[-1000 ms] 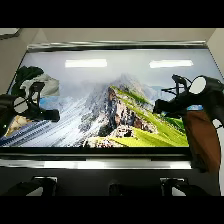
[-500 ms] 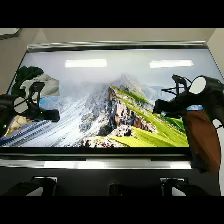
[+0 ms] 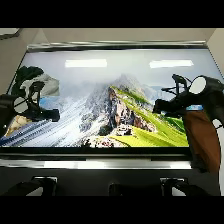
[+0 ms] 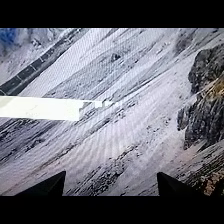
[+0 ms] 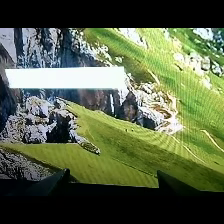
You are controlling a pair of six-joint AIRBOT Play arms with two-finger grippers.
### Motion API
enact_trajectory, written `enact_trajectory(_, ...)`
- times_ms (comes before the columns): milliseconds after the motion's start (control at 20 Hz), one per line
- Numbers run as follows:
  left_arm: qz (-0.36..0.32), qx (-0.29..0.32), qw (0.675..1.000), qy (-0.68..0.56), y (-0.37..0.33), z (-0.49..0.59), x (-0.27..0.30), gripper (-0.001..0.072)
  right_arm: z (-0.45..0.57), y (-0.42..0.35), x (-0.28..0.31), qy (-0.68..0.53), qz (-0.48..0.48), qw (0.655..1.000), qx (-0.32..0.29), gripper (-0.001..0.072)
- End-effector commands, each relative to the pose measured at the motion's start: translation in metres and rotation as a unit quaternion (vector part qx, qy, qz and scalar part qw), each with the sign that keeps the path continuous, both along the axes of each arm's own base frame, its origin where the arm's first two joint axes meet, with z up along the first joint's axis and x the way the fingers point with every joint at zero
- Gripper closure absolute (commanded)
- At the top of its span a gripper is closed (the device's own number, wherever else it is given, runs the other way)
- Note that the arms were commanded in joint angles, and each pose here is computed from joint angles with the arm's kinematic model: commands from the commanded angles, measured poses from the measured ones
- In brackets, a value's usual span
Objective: Fold the shirts.
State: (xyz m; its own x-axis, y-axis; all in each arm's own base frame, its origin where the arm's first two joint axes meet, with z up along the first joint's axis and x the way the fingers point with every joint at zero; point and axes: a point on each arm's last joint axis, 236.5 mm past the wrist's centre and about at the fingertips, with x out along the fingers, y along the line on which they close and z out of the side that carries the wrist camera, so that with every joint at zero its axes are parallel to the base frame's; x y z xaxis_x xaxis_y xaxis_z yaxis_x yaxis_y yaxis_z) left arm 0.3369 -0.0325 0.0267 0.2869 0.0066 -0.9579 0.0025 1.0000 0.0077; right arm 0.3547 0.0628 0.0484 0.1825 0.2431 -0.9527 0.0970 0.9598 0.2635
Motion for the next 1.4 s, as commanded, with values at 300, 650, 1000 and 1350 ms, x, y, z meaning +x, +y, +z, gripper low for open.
enact_trajectory(300, 0.026, -0.039, 0.993, -0.108, -0.011, 0.022, 0.048, -0.0013, 0.009, -0.001, 0.034, -0.073, -0.017, 0.997, 0.002, -0.0004)
enact_trajectory(650, 0.337, -0.159, 0.918, -0.137, 0.127, 0.075, 0.046, -0.0013, 0.005, -0.001, 0.023, -0.05, -0.007, 0.999, 0.0, 0.0003)
enact_trajectory(1000, 0.597, -0.225, 0.758, -0.135, 0.278, 0.005, -0.058, -0.0013, 0.005, 0.001, 0.021, -0.046, 0.002, 0.999, 0.001, 0.0012)
enact_trajectory(1350, 0.558, -0.19, 0.791, -0.164, 0.287, -0.046, -0.01, -0.0013, 0.012, 0.02, 0.025, -0.05, -0.019, 0.997, 0.049, 0.0019)
